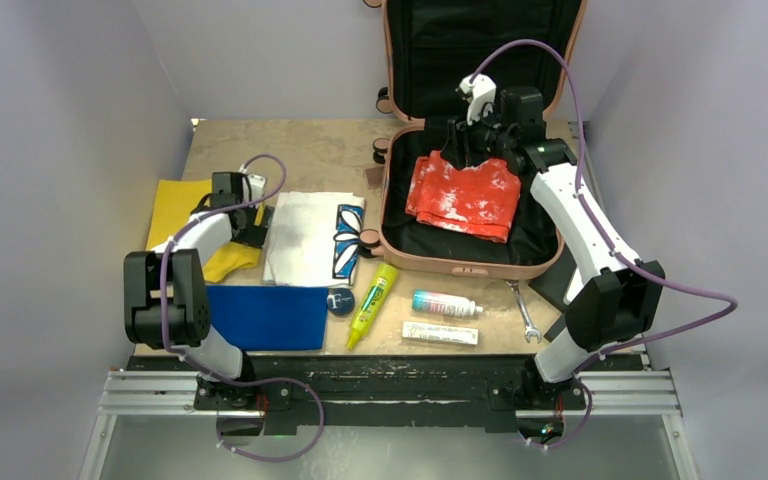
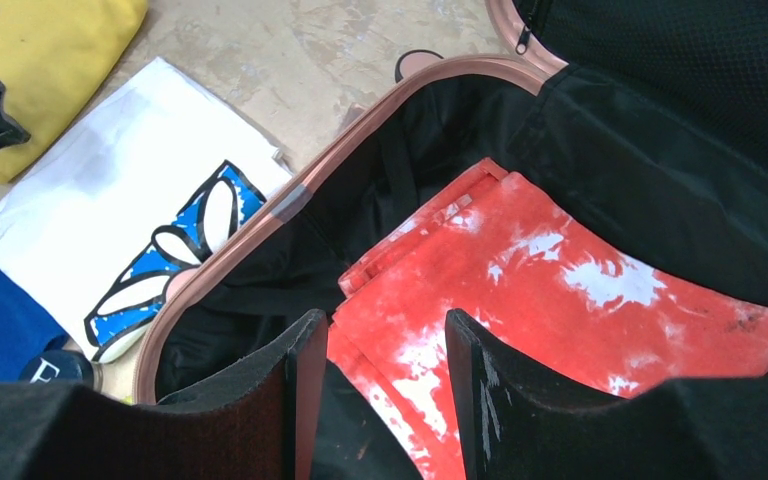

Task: Pack the luggage
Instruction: Pick up the clothes from the corner of the board.

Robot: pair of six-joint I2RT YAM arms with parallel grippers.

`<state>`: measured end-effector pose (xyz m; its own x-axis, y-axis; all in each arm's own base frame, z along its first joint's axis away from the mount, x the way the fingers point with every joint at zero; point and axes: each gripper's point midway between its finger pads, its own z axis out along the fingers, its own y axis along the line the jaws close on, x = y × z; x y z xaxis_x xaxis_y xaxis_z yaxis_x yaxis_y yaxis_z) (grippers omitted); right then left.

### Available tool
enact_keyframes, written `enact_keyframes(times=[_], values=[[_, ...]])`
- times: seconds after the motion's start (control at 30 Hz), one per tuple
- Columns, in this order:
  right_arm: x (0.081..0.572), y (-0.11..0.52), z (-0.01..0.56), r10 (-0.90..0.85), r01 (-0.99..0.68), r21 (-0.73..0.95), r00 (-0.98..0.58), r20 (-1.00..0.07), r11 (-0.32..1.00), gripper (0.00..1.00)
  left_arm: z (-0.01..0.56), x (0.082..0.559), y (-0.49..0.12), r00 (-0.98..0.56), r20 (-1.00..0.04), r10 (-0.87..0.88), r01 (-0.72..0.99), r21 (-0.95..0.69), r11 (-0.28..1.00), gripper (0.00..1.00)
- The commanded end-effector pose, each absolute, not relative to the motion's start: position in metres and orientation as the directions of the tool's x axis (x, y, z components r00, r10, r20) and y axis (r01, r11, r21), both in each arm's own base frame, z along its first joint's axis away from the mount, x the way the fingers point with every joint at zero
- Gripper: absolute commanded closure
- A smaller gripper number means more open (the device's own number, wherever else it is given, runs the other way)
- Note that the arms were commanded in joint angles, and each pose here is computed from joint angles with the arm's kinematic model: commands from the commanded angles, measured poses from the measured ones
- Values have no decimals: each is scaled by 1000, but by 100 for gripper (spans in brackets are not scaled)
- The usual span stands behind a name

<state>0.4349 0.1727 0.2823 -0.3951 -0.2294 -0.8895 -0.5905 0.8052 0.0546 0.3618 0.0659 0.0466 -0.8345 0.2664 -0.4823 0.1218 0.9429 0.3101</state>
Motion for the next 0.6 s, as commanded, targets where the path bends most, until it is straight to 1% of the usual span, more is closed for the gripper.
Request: enact_keyframes(times=[0.0,0.1,0.3,0.4,0.57], values=[[440,179,318,-196,-595,37,-321,-926,803,49,78,367,54,-780,-579,236,94,265,960,11],[442,183,318,-191,-602,46,-324,-926,797,49,76,363,48,-777,-576,254,111,271,956,11],[440,189,319,-189,-610,51,-323,-927,791,49,55,353,30,-797,-520,308,163,305,938,11],[439,191,317,-192,-612,52,-327,-925,789,49,44,352,34,-810,-491,322,142,368,919,11],[437,196,316,-199,-621,50,-325,-925,782,49,37,352,49,-826,-475,303,81,433,898,11]])
